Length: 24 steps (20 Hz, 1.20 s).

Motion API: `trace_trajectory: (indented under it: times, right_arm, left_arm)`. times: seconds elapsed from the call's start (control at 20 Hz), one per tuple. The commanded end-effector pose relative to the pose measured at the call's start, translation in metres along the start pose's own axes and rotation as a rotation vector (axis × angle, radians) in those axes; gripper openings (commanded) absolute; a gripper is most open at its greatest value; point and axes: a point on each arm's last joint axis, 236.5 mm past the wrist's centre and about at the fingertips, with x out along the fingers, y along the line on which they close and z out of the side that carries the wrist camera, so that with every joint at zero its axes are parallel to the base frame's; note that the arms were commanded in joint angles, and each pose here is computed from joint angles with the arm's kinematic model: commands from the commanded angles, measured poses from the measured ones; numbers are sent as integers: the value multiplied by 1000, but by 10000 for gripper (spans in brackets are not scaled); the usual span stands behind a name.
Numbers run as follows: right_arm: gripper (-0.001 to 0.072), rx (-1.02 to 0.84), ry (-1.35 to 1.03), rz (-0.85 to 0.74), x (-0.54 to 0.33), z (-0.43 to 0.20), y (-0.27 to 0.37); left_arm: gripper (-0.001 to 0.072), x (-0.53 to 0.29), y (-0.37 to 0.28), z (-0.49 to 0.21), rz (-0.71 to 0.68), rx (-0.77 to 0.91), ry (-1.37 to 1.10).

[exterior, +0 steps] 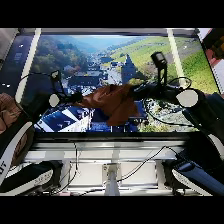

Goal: Fold the clothes and pants, and hang the long-sleeved shirts on hangers.

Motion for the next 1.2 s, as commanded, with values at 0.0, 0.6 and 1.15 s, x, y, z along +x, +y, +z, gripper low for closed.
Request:
trace_trajectory:
  times: [0.0, 0.6, 1.15]
  right_arm:
    - [13, -13, -303, -98, -23, 85, -17]
    - [13, 26, -293, -348, -72, 102, -132]
    - [14, 161, 94, -432, -73, -4, -211]
  left_arm:
    - [515, 2, -28, -11, -124, 19, 46]
    - [514, -23, -179, -74, -497, 131, 98]
    - [502, -23, -183, -46, -492, 110, -30]
